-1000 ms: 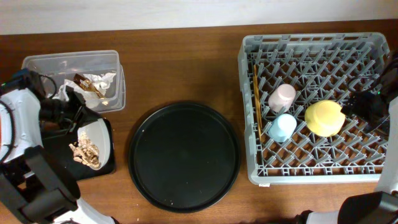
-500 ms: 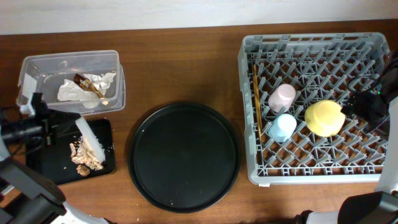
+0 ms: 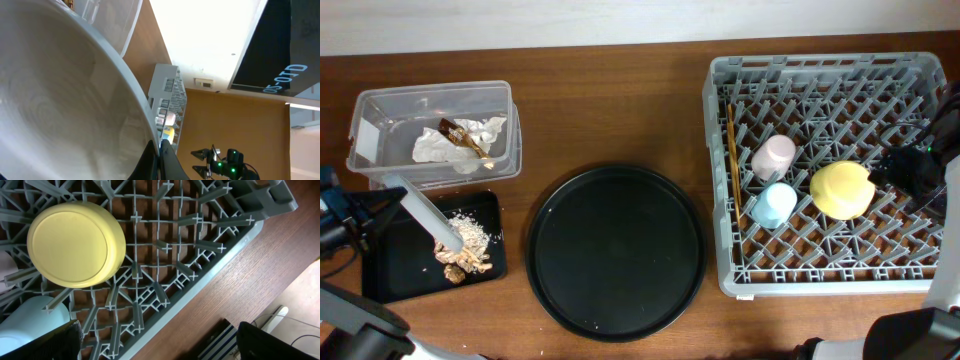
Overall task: Sort waste into correct bins and load items into the dishwasher rack
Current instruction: 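Tilt the plate with the left gripper to dump scraps onto the small tray, then carry the empty white plate back and set it on the round black tray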
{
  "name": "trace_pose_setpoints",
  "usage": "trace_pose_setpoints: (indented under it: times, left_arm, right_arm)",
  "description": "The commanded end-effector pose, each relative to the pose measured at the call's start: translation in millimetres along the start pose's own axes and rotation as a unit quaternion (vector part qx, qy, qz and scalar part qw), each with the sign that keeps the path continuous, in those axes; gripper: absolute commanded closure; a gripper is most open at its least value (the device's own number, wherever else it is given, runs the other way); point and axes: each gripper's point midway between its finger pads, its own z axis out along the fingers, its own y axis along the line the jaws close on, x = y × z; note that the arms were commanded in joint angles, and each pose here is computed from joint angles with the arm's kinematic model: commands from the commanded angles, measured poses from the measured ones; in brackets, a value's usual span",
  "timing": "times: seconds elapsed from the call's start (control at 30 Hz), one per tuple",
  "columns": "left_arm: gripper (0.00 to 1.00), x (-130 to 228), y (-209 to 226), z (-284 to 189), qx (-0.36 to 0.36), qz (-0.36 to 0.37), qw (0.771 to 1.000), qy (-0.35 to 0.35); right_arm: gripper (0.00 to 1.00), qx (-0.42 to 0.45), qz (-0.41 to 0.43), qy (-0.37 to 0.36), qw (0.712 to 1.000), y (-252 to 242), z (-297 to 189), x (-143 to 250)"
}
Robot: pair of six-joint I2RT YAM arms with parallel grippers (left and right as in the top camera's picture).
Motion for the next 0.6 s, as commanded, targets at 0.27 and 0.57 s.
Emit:
trace_pose_setpoints:
  times: [0.27,0.57]
  left_arm:
    - [0.99,108,-32,30,-0.066,0.027,0.995,0.069]
    - [0.99,216,-59,120,-0.162,0.160,0.955,0.191]
  right_arm:
    - [0.01,0.009,0.006,0.001,1.000,-4,2,0]
    - [0.01,0.009,0.006,0.001,1.000,-4,2,0]
